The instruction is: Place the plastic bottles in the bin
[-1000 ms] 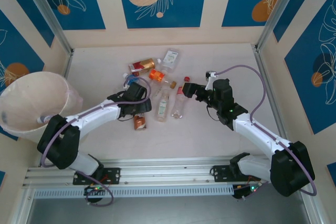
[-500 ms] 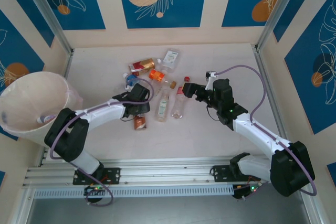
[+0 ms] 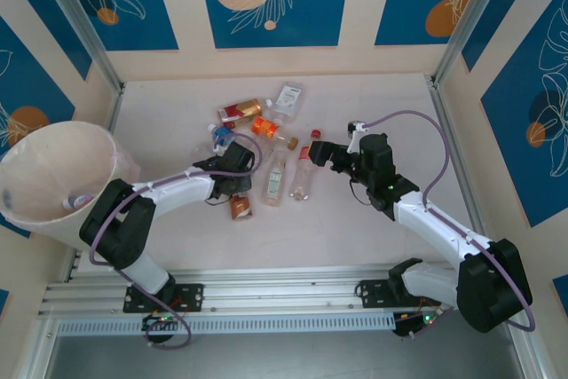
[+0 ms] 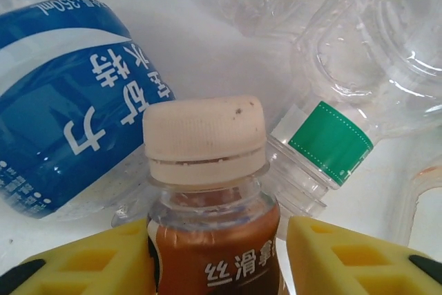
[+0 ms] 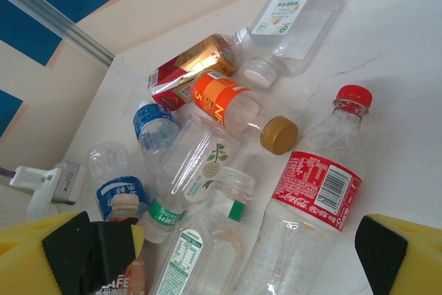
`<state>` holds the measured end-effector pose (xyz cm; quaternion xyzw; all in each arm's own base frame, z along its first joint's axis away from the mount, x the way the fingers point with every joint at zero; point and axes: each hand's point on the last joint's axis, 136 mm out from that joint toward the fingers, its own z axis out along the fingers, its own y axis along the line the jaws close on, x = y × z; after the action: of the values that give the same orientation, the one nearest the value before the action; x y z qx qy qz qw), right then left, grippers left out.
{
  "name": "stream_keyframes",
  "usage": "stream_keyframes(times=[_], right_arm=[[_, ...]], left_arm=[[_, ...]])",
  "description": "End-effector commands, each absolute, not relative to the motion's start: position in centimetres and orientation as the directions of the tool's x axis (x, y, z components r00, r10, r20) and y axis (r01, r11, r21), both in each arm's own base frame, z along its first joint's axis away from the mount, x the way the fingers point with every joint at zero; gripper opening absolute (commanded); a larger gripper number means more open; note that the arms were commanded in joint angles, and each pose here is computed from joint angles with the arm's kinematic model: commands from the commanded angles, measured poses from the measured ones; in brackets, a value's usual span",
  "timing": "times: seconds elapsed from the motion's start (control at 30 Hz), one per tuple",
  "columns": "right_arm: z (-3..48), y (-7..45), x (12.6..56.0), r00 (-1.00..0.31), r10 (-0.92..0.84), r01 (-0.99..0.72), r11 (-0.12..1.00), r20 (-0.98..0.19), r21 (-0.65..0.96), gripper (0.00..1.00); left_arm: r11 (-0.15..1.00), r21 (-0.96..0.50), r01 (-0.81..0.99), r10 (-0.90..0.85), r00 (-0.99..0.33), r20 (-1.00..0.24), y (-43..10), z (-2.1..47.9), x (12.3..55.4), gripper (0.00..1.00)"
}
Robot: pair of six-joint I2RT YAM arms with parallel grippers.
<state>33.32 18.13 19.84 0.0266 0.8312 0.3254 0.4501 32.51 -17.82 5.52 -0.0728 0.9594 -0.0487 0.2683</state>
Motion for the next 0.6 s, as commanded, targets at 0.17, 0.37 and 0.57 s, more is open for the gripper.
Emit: stream_keyframes(times=[0.17,0.37,0.57], right_arm=[[19.8,18.0,33.3,-0.592,0.332,-0.250,0.790,-0.734,0.559,1.00],[20.0,18.0,33.4,-0.589,0.336,-0.250,0.789,-0.735,0.561,1.00],[20.6,17.9,33.2,-0.569,0.342,-0.264,0.785,-0.748,0.560,1.00]], left_arm=[[0.980,-0.191,-0.058,-0.157,-0.819,-0.552,-18.4,7.9,32.1,0.37],[0.952,-0.298,0.073,-0.132,-0.778,-0.614,-20.3,11.0,32.0,0.20],[0.908,-0.362,0.213,-0.110,-0.710,-0.695,-21.6,15.8,31.7,0.00]])
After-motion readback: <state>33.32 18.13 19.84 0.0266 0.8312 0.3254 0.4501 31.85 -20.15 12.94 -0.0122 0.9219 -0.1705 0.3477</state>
